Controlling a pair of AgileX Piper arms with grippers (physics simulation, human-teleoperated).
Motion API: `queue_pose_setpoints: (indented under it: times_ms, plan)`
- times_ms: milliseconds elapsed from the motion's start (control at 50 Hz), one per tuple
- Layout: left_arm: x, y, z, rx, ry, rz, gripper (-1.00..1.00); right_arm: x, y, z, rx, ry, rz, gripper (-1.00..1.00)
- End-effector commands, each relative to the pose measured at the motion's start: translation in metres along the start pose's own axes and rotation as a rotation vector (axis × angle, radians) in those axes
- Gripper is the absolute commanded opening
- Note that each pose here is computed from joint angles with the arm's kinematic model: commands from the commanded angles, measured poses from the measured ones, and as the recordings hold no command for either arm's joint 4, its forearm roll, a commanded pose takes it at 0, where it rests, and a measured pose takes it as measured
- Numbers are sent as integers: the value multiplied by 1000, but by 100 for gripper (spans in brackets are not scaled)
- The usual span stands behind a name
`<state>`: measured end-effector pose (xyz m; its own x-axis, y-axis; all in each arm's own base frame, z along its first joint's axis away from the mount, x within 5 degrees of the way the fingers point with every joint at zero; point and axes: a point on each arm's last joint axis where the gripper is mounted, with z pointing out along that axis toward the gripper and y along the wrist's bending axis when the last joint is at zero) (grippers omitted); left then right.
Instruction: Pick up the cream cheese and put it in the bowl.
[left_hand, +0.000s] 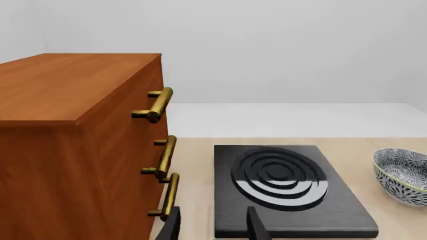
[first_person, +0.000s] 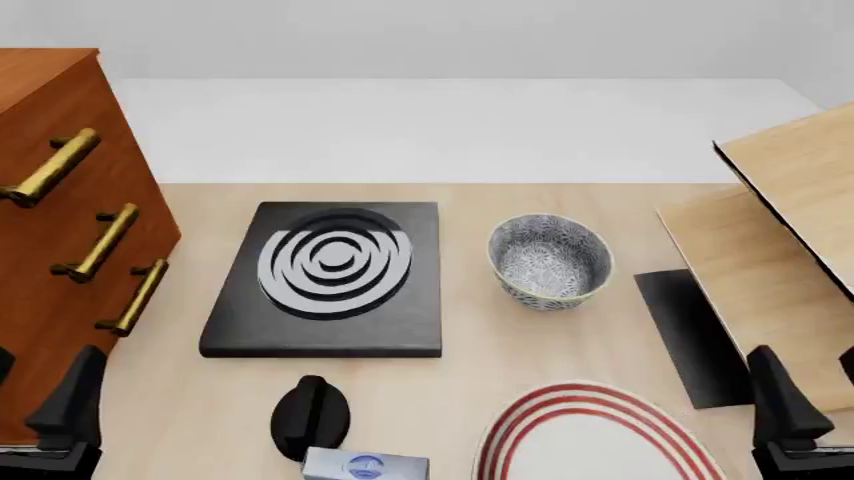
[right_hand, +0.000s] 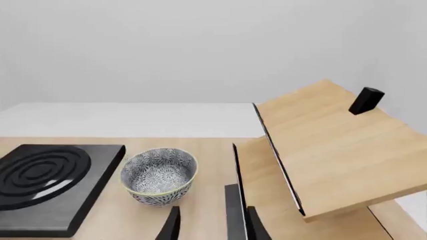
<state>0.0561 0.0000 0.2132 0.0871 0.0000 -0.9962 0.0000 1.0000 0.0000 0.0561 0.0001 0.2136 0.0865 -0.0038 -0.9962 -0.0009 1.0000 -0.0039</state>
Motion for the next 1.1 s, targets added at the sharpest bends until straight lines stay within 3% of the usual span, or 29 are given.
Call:
queue_pose_setpoints:
  times_ms: [20,240,380,440,540,560,700,780,1100]
  plan:
    - [0,0,0,0,0,0,100,-1,0,0,-4,4,-23,100]
    - [0,0,0,0,0,0,100,-12,2,-1,-33,2,-33,100]
    - [0,0,0,0,0,0,100,-37,8,-7,-175,-10,-96,100]
    - [0,0,0,0,0,0,100,-44,9,-8,-199,-9,-115,100]
    - [0,0,0,0,0,0,100,-56,13,-10,-317,22,-140,100]
    - [0,0,0,0,0,0,100,-63,18,-4,-385,54,-165,100]
    - [0,0,0,0,0,0,100,-73,31,4,-539,94,-206,100]
    - [0,0,0,0,0,0,100,-79,50,14,-698,141,-254,100]
    - [0,0,0,0,0,0,100,-83,94,28,-933,228,-341,100]
